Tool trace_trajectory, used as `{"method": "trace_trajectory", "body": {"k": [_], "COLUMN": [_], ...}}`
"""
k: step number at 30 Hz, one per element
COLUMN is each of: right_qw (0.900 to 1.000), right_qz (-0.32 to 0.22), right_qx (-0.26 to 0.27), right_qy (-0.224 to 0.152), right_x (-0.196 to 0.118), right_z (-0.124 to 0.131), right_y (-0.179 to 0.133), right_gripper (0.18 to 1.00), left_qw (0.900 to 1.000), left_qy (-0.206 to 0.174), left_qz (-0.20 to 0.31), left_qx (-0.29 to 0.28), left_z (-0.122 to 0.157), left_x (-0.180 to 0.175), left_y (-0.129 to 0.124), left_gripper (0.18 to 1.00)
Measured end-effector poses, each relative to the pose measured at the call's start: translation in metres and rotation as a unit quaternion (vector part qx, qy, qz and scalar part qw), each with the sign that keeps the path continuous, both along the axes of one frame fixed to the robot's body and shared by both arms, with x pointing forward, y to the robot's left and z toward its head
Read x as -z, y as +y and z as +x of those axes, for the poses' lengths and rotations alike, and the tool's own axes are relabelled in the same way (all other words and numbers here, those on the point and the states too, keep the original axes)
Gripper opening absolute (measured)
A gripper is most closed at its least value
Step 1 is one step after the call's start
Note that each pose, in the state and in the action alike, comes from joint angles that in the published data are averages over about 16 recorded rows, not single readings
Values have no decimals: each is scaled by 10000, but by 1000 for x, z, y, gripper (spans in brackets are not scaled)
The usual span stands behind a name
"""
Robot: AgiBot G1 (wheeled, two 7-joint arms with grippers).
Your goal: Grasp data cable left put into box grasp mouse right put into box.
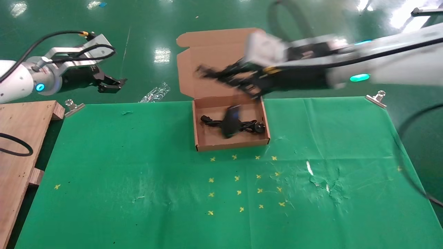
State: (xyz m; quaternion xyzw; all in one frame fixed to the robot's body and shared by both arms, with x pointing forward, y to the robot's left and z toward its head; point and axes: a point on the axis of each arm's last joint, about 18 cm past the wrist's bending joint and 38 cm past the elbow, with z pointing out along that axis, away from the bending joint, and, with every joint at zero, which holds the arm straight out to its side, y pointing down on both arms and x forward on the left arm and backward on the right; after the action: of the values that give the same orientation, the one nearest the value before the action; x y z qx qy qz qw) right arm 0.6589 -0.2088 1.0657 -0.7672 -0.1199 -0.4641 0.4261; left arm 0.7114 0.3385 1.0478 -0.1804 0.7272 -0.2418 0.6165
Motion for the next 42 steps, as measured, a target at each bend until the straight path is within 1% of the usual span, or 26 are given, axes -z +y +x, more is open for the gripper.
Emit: {"method": "trace_trajectory", "body": {"k": [3, 7, 10, 15, 22, 30, 36, 42], "right_qw": [9997, 9983, 9968, 9941, 9925, 9924, 9928, 9929], "right_qz": [-26, 41, 111, 212, 257, 262, 255, 264], "right_qx": [-18, 56, 171, 389, 517, 521, 501, 485], "right_qy": [244, 573, 769, 994, 1081, 1079, 1061, 1051], "right_x": [12, 32, 46, 64, 74, 74, 73, 73], "right_z": [13, 31, 42, 56, 64, 64, 62, 61], "right_y": [20, 34, 36, 33, 30, 29, 29, 28], "right_gripper": [232, 232, 232, 232, 237, 269, 332, 428], "left_qw": [10000, 10000, 10000, 10000, 10000, 10000, 10000, 10000], "left_qy": [-2, -5, -6, -12, -17, -17, -12, -9], "left_qz": [-1, -1, -2, -7, -12, -12, -9, -8], "left_qx": [-5, -12, -15, -28, -36, -33, -29, -27], "left_z": [0, -1, -1, -2, -2, -2, -2, -2], "left_x": [0, 0, 0, 0, 0, 0, 0, 0], "left_y": [0, -1, -1, 0, 1, 0, 0, 0], "left_gripper": [874, 923, 958, 984, 1000, 1001, 1001, 1001]}}
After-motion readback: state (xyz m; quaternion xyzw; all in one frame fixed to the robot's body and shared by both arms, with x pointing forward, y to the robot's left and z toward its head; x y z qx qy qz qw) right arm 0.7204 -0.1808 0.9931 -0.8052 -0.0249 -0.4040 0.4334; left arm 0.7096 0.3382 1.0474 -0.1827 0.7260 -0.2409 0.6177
